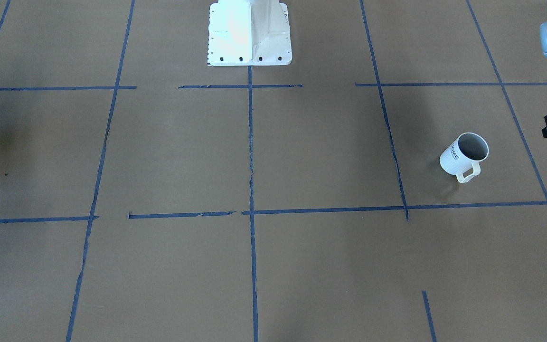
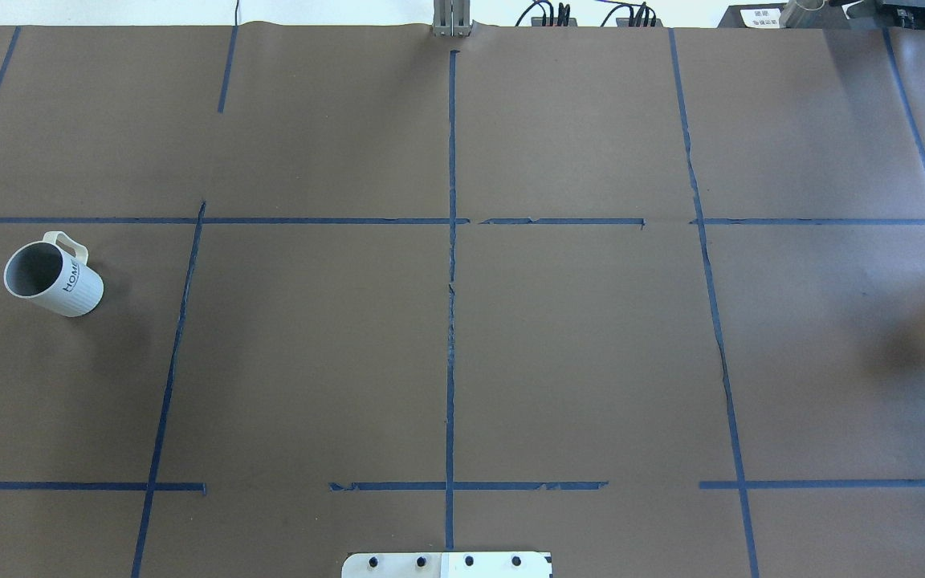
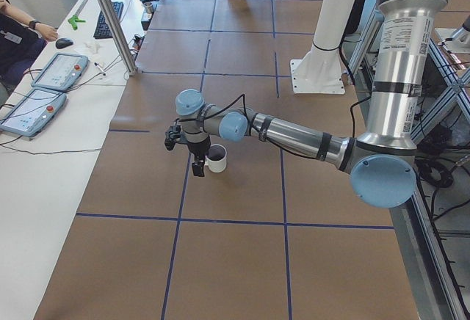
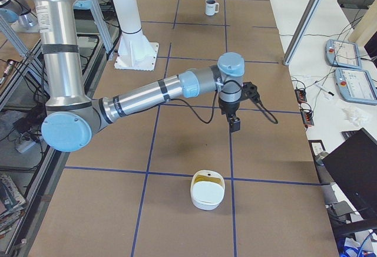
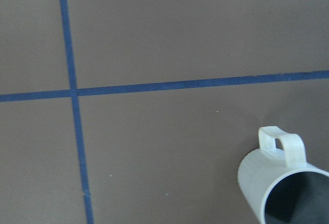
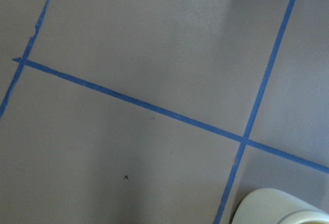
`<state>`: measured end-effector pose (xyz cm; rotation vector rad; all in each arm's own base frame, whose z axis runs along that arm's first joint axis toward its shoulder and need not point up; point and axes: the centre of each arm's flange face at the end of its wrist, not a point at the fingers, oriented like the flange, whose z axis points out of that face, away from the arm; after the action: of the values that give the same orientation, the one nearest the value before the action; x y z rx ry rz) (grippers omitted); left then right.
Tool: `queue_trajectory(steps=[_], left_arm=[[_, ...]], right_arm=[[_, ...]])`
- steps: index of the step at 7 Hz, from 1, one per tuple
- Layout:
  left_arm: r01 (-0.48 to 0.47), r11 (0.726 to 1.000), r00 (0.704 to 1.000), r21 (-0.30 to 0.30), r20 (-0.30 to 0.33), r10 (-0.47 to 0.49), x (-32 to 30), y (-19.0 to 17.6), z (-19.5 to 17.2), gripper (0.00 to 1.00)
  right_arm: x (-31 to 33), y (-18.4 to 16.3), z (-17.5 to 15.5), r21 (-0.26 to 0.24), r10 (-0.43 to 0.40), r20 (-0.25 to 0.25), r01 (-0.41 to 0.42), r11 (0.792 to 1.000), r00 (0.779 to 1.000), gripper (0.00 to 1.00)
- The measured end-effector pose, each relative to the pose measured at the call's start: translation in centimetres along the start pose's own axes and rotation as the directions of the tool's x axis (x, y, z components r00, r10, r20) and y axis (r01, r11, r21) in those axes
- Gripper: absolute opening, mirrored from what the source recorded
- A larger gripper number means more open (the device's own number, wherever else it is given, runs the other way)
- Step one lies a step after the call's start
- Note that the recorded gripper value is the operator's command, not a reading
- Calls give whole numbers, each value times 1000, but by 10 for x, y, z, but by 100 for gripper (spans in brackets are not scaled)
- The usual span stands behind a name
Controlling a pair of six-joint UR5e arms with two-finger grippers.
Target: Left arm hands cup to right arm to dump lemon
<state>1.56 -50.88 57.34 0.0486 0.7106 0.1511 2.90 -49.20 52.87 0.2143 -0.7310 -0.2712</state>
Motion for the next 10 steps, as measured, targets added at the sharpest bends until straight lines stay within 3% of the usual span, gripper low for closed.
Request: queue_trajectory(steps=[2,4,10], left_arm=[[54,999,999,-2,-7,-54,-67,54,-10,100],[101,995,994,1,-40,-101,-84,84,-11,100],[118,993,992,-11,-39,-118,-87,113,-6,100]], right_arm=[[33,46,9,-70,100,10,-100,993,995,100],[44,75,22,-119,169,10,-166,979,986,100],[51,83,35,-138,192,38,-185,973,981,100]])
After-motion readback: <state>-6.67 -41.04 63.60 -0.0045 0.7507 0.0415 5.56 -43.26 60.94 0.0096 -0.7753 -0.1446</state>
